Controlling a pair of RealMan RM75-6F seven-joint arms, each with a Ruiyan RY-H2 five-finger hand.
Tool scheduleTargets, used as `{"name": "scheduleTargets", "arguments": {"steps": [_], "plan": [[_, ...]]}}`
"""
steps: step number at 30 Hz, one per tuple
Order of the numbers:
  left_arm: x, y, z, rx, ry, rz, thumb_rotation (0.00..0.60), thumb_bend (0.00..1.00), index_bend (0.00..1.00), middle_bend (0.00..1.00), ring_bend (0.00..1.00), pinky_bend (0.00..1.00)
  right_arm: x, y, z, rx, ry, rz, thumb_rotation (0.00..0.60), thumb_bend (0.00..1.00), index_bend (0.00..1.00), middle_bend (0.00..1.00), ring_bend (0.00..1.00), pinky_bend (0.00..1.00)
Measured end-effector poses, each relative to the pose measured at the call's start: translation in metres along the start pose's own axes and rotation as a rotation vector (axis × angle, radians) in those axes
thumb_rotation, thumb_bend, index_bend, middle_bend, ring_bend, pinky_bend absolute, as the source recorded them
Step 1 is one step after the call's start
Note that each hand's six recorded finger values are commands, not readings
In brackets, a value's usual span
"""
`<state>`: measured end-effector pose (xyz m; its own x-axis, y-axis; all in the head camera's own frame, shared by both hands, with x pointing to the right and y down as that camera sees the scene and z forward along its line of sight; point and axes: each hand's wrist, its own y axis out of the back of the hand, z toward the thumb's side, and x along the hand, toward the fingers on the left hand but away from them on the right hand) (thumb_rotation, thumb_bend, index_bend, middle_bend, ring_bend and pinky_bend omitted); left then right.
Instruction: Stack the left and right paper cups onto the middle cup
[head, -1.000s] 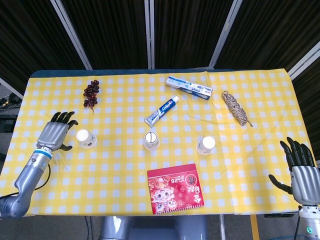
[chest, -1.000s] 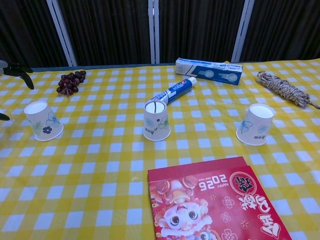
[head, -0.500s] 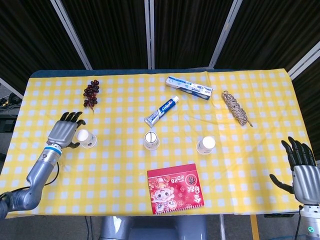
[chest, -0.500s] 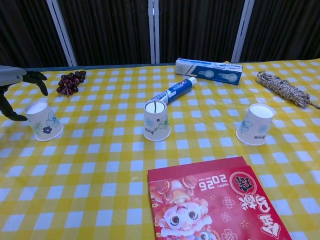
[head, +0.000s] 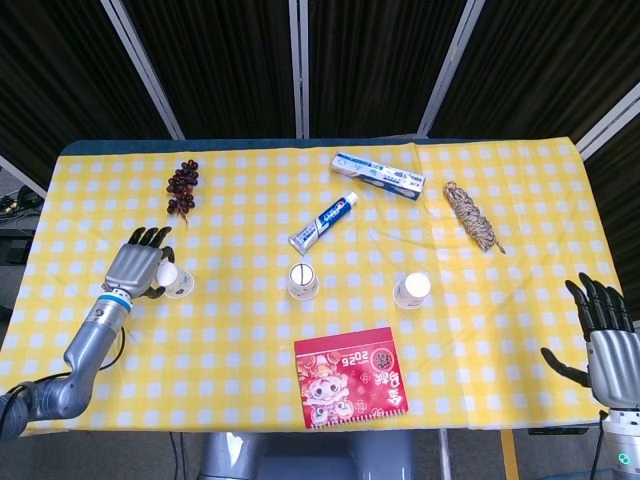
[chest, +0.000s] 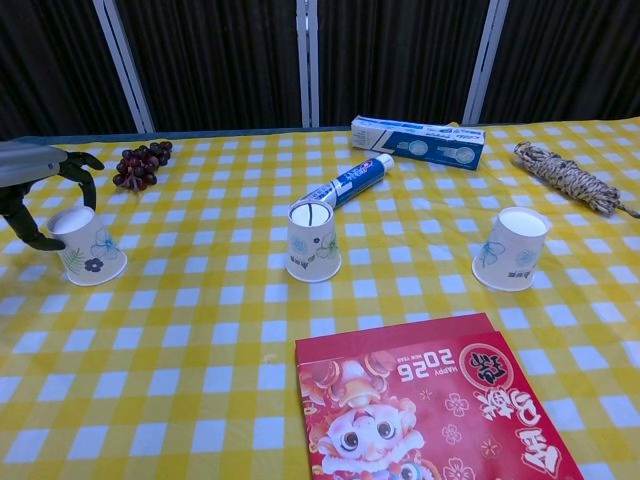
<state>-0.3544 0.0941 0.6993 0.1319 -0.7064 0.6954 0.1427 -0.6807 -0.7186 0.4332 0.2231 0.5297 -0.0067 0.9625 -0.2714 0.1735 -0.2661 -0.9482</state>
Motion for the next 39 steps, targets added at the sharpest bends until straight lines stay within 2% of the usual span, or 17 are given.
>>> {"name": "scheduleTargets", "arguments": {"steps": [5, 12, 15, 22, 25, 31, 39], "plan": [[-0.003, 0.006, 0.008, -0.019, -0.019, 0.023, 0.6, 0.31, 0.43, 0.0, 0.0, 0.01, 0.0, 0.0, 0.001, 0.002, 0.003, -0.001, 0.6, 0.06, 0.01, 0.0, 0.0, 0.0], [-0.012, 0.036, 0.029, -0.045, -0.087, 0.088, 0.6, 0.31, 0.43, 0.0, 0.0, 0.01, 0.0, -0.001, 0.001, 0.022, 0.001, -0.003, 0.6, 0.06, 0.01, 0.0, 0.0, 0.0], [-0.015, 0.056, 0.048, -0.071, -0.134, 0.119, 0.6, 0.31, 0.43, 0.0, 0.0, 0.01, -0.001, -0.001, -0.001, 0.027, -0.006, -0.007, 0.6, 0.06, 0.01, 0.0, 0.0, 0.0], [-0.02, 0.114, 0.11, -0.113, -0.273, 0.206, 0.6, 0.31, 0.42, 0.0, 0.0, 0.01, -0.004, 0.002, -0.01, 0.031, -0.044, -0.017, 0.6, 0.06, 0.01, 0.0, 0.0, 0.0], [-0.017, 0.127, 0.133, -0.126, -0.307, 0.222, 0.6, 0.31, 0.41, 0.0, 0.0, 0.01, -0.006, 0.002, -0.014, 0.028, -0.057, -0.015, 0.6, 0.06, 0.01, 0.0, 0.0, 0.0], [-0.008, 0.138, 0.177, -0.117, -0.355, 0.227, 0.6, 0.31, 0.42, 0.0, 0.0, 0.01, -0.008, 0.004, -0.022, 0.011, -0.079, -0.015, 0.6, 0.06, 0.01, 0.0, 0.0, 0.0], [0.005, 0.134, 0.205, -0.082, -0.353, 0.192, 0.6, 0.31, 0.42, 0.0, 0.0, 0.01, -0.012, 0.008, -0.031, -0.012, -0.106, -0.021, 0.6, 0.06, 0.01, 0.0, 0.0, 0.0]]}}
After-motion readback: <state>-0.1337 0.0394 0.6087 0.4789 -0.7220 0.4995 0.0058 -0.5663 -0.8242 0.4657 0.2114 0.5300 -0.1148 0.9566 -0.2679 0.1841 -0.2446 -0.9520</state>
